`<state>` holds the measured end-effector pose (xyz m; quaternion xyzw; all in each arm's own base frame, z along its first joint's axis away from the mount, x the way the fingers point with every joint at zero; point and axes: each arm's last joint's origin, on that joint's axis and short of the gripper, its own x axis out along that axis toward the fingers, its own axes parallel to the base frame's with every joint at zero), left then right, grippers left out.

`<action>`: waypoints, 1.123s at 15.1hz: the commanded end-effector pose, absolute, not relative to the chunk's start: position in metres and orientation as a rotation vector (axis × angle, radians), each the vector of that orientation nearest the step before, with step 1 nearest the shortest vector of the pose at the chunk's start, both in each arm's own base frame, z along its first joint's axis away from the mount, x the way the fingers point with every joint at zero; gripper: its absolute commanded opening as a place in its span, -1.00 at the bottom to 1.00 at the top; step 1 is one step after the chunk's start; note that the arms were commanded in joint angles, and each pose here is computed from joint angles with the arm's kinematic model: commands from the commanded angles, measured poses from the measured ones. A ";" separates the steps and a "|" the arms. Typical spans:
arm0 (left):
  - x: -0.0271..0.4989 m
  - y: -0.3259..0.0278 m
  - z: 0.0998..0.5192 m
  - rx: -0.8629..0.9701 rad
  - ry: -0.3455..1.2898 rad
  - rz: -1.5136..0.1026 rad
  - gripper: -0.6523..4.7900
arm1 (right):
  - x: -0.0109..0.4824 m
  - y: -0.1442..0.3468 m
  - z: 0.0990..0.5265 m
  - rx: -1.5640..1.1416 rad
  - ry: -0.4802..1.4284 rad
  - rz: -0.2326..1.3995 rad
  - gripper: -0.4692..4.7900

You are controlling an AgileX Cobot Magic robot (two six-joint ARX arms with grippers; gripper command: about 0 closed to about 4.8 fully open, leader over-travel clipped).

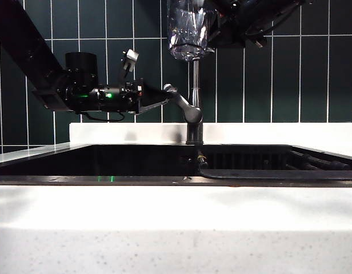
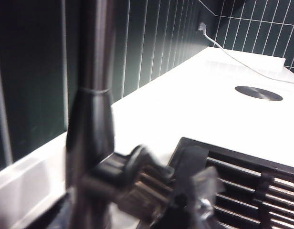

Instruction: Pick up the mug next to the sink, go to the faucet to get some water, pour the water into the sink, and finally put the mug back to its place.

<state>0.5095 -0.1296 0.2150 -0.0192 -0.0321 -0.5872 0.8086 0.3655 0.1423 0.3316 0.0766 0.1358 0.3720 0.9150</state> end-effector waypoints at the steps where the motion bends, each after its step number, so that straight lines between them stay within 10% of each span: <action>1: 0.506 -0.140 0.223 -0.018 -0.131 -1.280 0.38 | 0.364 0.143 0.338 0.151 0.247 0.778 -0.85; 17: 0.506 -0.151 0.238 -0.012 -0.066 -1.464 0.35 | 0.364 0.143 0.337 0.136 0.255 0.779 -0.85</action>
